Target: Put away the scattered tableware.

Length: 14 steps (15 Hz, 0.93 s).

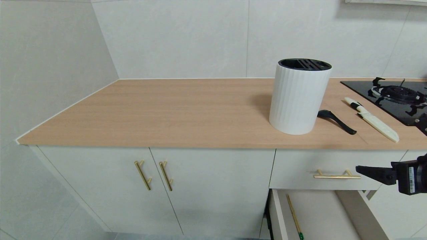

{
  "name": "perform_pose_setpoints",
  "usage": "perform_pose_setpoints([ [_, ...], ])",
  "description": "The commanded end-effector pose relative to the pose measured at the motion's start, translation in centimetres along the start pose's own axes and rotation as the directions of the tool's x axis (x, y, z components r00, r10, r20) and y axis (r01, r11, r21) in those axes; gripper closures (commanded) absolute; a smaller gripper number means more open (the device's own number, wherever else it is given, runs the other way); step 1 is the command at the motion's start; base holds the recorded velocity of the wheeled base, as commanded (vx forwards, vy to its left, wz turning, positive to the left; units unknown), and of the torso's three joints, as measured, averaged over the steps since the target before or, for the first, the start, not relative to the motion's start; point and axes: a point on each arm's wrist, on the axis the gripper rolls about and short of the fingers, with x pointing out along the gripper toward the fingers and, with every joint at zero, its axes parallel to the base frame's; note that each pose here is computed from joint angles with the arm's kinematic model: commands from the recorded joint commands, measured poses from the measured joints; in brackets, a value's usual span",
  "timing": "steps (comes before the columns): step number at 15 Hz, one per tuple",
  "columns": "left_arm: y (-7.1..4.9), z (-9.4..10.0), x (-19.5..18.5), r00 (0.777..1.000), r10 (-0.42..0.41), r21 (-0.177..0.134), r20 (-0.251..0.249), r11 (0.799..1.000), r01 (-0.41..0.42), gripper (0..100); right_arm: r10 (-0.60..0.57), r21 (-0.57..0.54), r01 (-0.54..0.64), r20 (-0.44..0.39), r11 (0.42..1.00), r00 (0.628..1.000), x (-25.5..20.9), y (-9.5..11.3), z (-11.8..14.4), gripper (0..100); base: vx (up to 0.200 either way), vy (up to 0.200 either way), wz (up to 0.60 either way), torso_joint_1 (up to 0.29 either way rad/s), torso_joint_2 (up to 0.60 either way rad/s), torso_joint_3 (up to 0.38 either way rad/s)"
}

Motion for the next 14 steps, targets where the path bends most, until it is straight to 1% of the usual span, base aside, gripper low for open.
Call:
perform_pose_setpoints([
  [1,0.0,0.0,0.0,1.0,0.001,0.0,0.0,1.0,-0.001,0,-0.009,-0.009,0.009,0.023,1.0,1.0,3.6,-0.8,1.5,0,0.0,0.0,0.0,0.0,0.0,0.0],
  [2,0.0,0.0,0.0,1.0,0.0,0.0,0.0,1.0,0.0,0,0.015,-0.02,-0.014,0.072,1.0,0.997,5.8,-2.0,3.4,0,0.0,0.0,0.0,0.0,0.0,0.0],
  [3,0.0,0.0,0.0,1.0,0.0,0.0,0.0,1.0,0.0,0,0.024,-0.043,-0.02,0.088,0.999,0.996,7.1,-2.8,4.5,0,0.0,0.0,0.0,0.0,0.0,0.0],
  [5,0.0,0.0,0.0,1.0,0.001,0.0,0.0,1.0,-0.001,0,0.036,-0.082,-0.028,0.098,0.996,0.995,9.3,-4.4,6.1,0,0.0,0.0,0.0,0.0,0.0,0.0],
  [8,0.0,0.0,0.0,1.0,0.001,0.0,0.0,1.0,-0.001,0,-0.003,-0.082,0.013,0.119,0.997,0.993,11.9,-6.8,7.9,0,0.0,0.0,0.0,0.0,0.0,0.0],
  [11,0.0,0.0,0.0,1.0,0.0,0.0,0.0,1.0,0.0,0,-0.015,-0.09,0.025,0.109,0.996,0.994,15.1,-8.0,7.5,0,0.0,0.0,0.0,0.0,0.0,0.0],
  [13,0.0,0.0,0.0,1.0,0.001,0.0,0.0,1.0,-0.001,0,-0.019,-0.096,0.033,0.145,0.995,0.989,16.9,-8.5,7.1,0,0.0,0.0,0.0,0.0,0.0,0.0],
  [14,0.0,0.0,0.0,1.0,0.0,0.0,0.0,1.0,0.0,0,-0.019,-0.096,0.033,0.145,0.995,0.989,17.5,-8.6,6.8,0,0.0,0.0,0.0,0.0,0.0,0.0],
])
